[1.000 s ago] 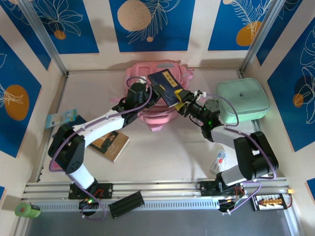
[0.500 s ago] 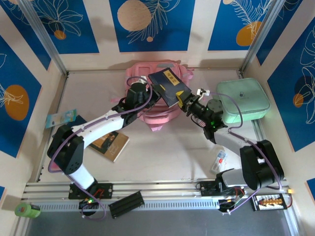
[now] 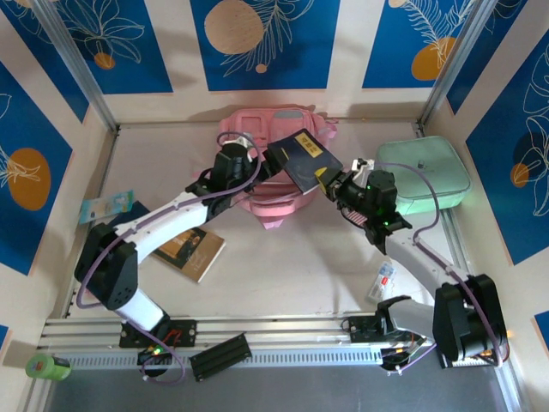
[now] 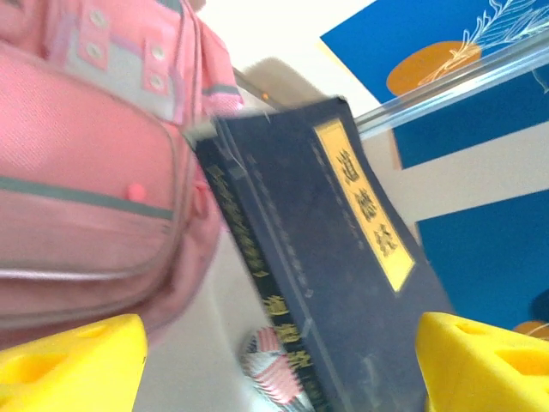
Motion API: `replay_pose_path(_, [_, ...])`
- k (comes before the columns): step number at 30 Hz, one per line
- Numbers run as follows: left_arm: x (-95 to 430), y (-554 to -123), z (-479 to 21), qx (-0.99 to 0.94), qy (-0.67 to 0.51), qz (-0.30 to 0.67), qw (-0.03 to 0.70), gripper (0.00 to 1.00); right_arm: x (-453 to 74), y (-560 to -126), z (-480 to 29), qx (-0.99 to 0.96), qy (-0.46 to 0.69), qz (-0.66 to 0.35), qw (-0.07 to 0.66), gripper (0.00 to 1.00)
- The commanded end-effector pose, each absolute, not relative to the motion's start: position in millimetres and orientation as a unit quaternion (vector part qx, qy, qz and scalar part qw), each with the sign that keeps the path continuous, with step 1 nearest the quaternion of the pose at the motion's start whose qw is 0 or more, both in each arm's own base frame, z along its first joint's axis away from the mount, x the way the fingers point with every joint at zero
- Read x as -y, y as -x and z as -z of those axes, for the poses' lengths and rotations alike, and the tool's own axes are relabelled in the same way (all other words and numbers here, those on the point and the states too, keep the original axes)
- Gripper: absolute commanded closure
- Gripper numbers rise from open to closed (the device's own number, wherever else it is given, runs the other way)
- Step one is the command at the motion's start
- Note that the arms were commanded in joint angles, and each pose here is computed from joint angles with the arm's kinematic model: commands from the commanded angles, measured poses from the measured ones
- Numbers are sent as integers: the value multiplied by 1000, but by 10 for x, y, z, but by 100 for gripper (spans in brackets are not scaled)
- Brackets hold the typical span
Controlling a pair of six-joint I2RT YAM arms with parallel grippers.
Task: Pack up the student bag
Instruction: Pass the book, then open the student bag at the top-center of the table.
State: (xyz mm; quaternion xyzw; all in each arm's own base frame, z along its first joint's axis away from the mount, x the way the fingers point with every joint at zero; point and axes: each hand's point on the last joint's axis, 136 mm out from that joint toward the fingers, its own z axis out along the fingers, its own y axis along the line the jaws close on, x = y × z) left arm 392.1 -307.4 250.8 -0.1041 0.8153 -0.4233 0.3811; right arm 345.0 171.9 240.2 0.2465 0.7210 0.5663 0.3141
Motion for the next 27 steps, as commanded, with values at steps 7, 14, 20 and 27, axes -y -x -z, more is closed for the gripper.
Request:
replay_pose_path(7, [2834, -3921, -2078, -881, -163, 218, 387, 0, -1165, -3304, -2351, -773, -248, -454, 367, 97])
replay_pose_path(14, [2842, -4087, -1698, -875, -327, 97, 343, 0, -989, -3231, -2226, -788, -271, -418, 361, 96])
replay_pose_path(20, [2795, -4233, -1312, -864, -429, 12, 265, 5, -955, -3218, -2158, -792, -285, -411, 350, 97])
replay_pose_path(27, [2909, -4412, -1018, -847, -475, -16, 240, 12, -943, -3205, -2099, -795, -294, -409, 338, 96])
